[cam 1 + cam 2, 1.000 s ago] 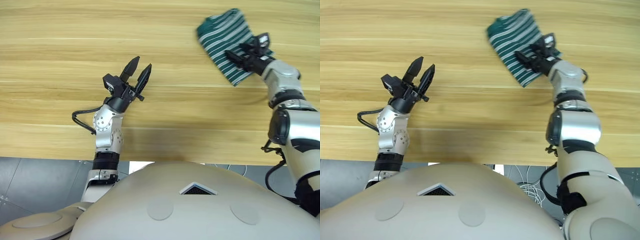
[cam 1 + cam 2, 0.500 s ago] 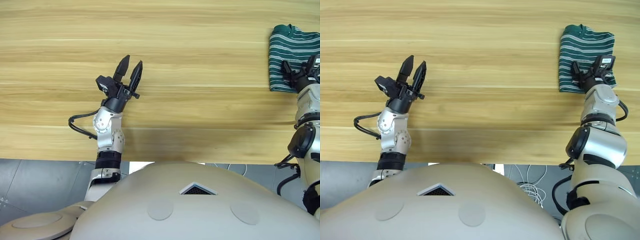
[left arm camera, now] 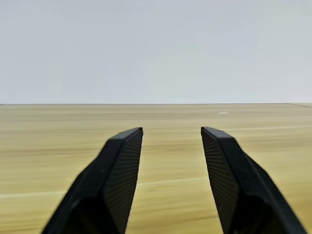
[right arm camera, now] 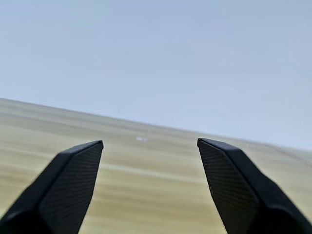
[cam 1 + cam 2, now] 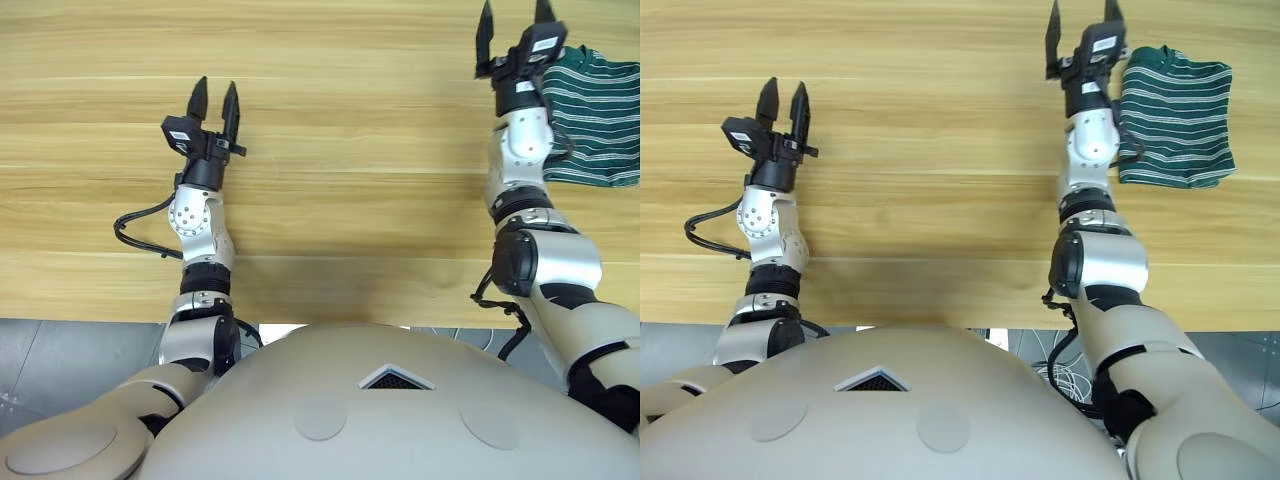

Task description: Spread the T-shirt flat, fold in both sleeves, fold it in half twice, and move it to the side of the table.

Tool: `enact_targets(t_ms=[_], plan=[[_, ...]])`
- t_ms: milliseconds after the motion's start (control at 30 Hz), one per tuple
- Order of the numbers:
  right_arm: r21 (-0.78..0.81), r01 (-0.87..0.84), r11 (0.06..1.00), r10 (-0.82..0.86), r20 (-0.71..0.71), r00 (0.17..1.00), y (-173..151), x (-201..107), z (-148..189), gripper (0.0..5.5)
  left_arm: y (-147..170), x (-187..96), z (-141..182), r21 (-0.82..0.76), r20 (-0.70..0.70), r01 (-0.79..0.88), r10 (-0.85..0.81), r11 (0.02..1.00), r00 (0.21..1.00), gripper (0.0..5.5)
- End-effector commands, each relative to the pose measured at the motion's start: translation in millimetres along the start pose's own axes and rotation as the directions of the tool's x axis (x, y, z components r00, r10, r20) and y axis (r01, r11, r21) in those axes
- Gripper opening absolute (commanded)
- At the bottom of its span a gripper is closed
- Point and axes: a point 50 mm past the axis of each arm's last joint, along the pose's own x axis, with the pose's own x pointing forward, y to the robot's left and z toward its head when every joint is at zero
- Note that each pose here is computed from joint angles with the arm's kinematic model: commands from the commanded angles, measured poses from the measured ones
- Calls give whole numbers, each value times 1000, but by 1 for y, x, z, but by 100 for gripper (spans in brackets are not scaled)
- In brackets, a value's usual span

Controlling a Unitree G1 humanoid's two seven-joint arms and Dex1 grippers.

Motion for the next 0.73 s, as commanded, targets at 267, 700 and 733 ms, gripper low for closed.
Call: enact_targets(t_ms=[267, 700, 733], plan=[[-57, -86, 995, 84, -47, 995, 8, -3, -7, 361, 28, -3, -11, 89, 13, -246, 246, 965, 969, 209], [-70, -89, 994, 90, 20, 996, 8, 4, 4, 361, 22, 6, 1, 80, 130, -148, 137, 986, 982, 209], [-75, -91, 993, 93, 31, 995, 9, 5, 6, 361, 23, 8, 2, 74, 132, -151, 140, 986, 981, 209]])
